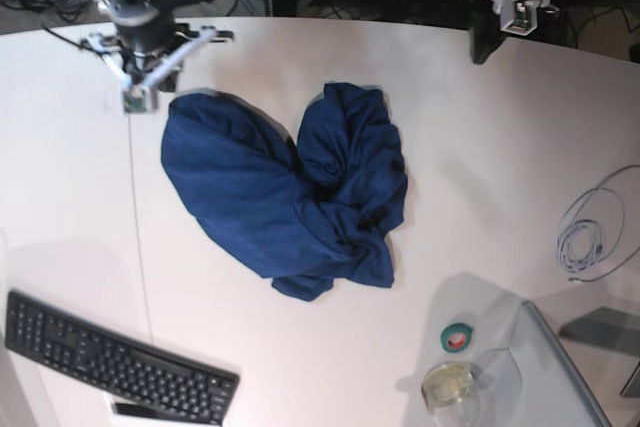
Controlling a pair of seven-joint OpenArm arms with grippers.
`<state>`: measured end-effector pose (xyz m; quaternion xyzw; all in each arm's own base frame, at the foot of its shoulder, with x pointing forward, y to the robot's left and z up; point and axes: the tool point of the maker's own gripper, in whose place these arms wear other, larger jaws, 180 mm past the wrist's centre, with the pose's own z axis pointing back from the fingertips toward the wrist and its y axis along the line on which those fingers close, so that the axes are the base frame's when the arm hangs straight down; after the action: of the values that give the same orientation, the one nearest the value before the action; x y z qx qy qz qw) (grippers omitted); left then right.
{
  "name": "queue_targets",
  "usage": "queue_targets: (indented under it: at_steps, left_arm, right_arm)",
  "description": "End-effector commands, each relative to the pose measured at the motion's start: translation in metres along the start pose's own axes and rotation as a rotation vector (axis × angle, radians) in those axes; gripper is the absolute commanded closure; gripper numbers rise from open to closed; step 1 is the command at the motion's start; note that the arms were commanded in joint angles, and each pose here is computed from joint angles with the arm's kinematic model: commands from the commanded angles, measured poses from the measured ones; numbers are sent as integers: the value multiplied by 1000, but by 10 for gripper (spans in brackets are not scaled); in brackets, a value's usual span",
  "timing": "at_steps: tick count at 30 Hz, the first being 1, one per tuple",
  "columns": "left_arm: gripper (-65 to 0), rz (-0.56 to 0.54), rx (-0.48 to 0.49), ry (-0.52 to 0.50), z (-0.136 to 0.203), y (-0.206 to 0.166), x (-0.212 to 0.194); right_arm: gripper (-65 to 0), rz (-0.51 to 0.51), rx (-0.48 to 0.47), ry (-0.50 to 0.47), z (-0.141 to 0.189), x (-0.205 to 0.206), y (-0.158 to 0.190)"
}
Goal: Layout the t-shirt on the table in an organized manner, then fold the t-shirt properly
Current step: 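Lower the right gripper onto the blue t-shirt and grasp its edge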
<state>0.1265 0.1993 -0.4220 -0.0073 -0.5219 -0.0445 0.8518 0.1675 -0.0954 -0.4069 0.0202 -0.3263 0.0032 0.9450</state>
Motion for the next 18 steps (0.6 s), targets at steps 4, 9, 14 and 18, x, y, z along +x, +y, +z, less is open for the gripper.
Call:
queue_targets:
  at_steps: [4, 9, 14, 18]
  left_arm:
    - [0, 53, 15, 10, -21, -13, 18]
    - [0, 110, 4, 55, -43, -32, 37]
    - [0, 113, -6, 47, -59, -34, 56]
    - [0, 107, 21, 40, -66, -22, 64]
  right_arm:
    - [-11, 138, 116, -75, -6, 40, 37]
    - [-152, 270, 211, -49, -9, 59, 76]
    - [-408, 300, 241, -82, -9, 81, 91]
    - [-404, 316, 261, -137, -8, 100, 102]
